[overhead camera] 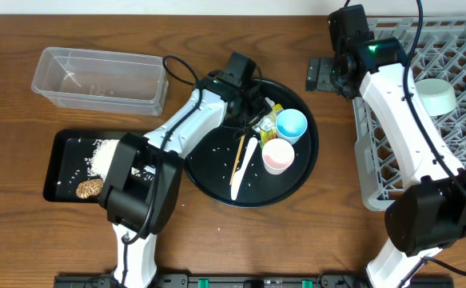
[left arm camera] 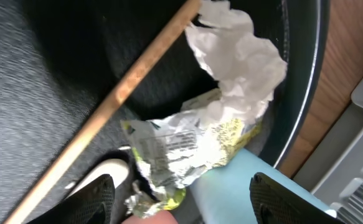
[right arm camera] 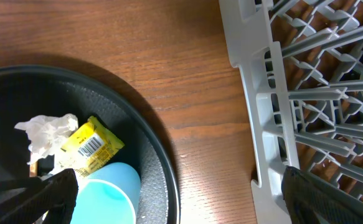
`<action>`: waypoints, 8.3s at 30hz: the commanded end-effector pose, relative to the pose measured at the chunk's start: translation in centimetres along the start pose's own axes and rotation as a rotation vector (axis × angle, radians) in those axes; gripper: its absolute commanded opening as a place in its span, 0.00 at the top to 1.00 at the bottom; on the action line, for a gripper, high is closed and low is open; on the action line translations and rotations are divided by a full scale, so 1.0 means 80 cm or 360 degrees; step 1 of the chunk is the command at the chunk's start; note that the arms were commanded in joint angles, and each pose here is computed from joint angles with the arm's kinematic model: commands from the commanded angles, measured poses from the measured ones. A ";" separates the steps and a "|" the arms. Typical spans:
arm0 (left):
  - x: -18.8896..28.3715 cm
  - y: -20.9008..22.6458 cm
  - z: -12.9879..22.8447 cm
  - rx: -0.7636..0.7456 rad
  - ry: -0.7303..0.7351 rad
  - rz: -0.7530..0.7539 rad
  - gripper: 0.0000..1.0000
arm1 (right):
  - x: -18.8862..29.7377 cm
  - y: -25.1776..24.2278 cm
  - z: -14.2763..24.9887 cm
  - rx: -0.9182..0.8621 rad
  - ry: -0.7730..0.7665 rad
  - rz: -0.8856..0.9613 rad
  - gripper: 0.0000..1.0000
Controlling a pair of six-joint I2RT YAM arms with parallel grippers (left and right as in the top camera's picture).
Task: Sort waste into correct bins and load items into the dishwasher rack
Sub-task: 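Lower the left gripper and grasp the yellow snack wrapper, then lift the wrapper and carry it left to the clear plastic container, then open the left gripper to drop the wrapper into the container, then move the left gripper back over the tray to the white tissue, then lower the left gripper and grasp the crumpled white tissue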
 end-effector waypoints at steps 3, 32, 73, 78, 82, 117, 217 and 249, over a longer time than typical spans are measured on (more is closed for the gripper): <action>-0.013 -0.011 -0.003 0.0028 -0.0002 0.0044 0.29 | 0.020 -0.003 -0.010 -0.0034 -0.0067 -0.0020 0.01; -0.031 0.011 0.009 0.0098 -0.0087 -0.0100 0.28 | 0.020 -0.003 -0.010 -0.0034 -0.0067 -0.0020 0.01; -0.032 0.035 0.003 0.0016 -0.0183 -0.0256 0.94 | 0.020 -0.003 -0.010 -0.0034 -0.0067 -0.0020 0.01; -0.028 0.034 0.003 0.0004 -0.0181 -0.0253 0.94 | 0.020 -0.003 -0.010 -0.0034 -0.0067 -0.0020 0.01; -0.016 0.027 0.004 -0.0009 -0.0197 -0.0228 0.94 | 0.020 -0.003 -0.010 -0.0034 -0.0067 -0.0020 0.01; 0.235 0.104 -0.173 -0.0030 -0.0970 -0.0202 0.94 | 0.020 -0.003 -0.010 -0.0034 -0.0067 -0.0020 0.01; -0.025 -0.022 -0.043 -0.0774 -0.0357 0.0047 0.12 | 0.020 -0.003 -0.010 -0.0034 -0.0067 -0.0020 0.01; -0.056 -0.006 -0.046 -0.0743 -0.0440 -0.0105 0.23 | 0.020 -0.003 -0.010 -0.0034 -0.0067 -0.0020 0.01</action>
Point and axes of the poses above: each gripper's point midway between its finger pads, its own x axis back along the fingers, its own y axis along the line the jaws close on, z = x × y, the point moved 2 cm from there along x, back along the fingers, and after that the axes turned 6 degrees about -x, right-handed, at the moved point
